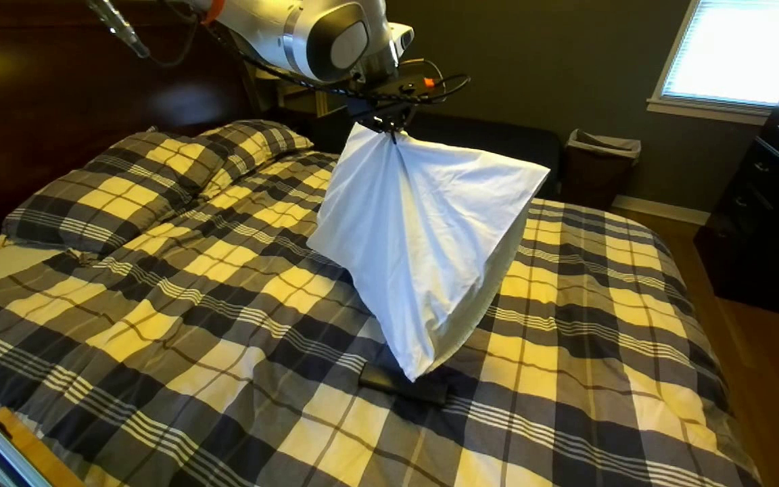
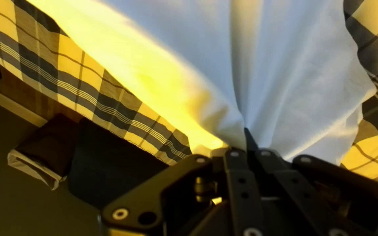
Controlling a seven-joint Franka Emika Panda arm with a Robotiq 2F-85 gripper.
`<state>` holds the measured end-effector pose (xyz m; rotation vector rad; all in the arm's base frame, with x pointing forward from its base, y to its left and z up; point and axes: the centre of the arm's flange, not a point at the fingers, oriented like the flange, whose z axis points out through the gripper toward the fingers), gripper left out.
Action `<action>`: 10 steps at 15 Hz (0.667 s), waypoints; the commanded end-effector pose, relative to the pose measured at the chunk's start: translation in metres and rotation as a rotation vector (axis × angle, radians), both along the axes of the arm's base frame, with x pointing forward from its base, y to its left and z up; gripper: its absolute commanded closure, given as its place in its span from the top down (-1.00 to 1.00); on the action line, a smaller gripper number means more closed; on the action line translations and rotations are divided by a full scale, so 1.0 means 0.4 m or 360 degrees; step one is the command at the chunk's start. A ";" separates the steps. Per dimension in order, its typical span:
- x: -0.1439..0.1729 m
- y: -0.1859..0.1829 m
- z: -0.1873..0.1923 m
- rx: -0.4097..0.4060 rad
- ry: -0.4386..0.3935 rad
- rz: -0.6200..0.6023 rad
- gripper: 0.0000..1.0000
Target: Turn the white pillow around
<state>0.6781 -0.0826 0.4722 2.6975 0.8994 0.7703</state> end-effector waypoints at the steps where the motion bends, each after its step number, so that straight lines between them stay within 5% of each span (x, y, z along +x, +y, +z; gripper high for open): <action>1: 0.072 -0.006 0.036 -0.0038 -0.0026 0.0013 -0.98; 4: 0.102 -0.002 0.021 -0.0061 -0.0019 0.0025 -0.98; 5: 0.109 -0.001 0.019 -0.0066 -0.0018 0.0028 -0.47; 10: 0.108 0.012 0.054 -0.0068 -0.0074 0.0024 0.16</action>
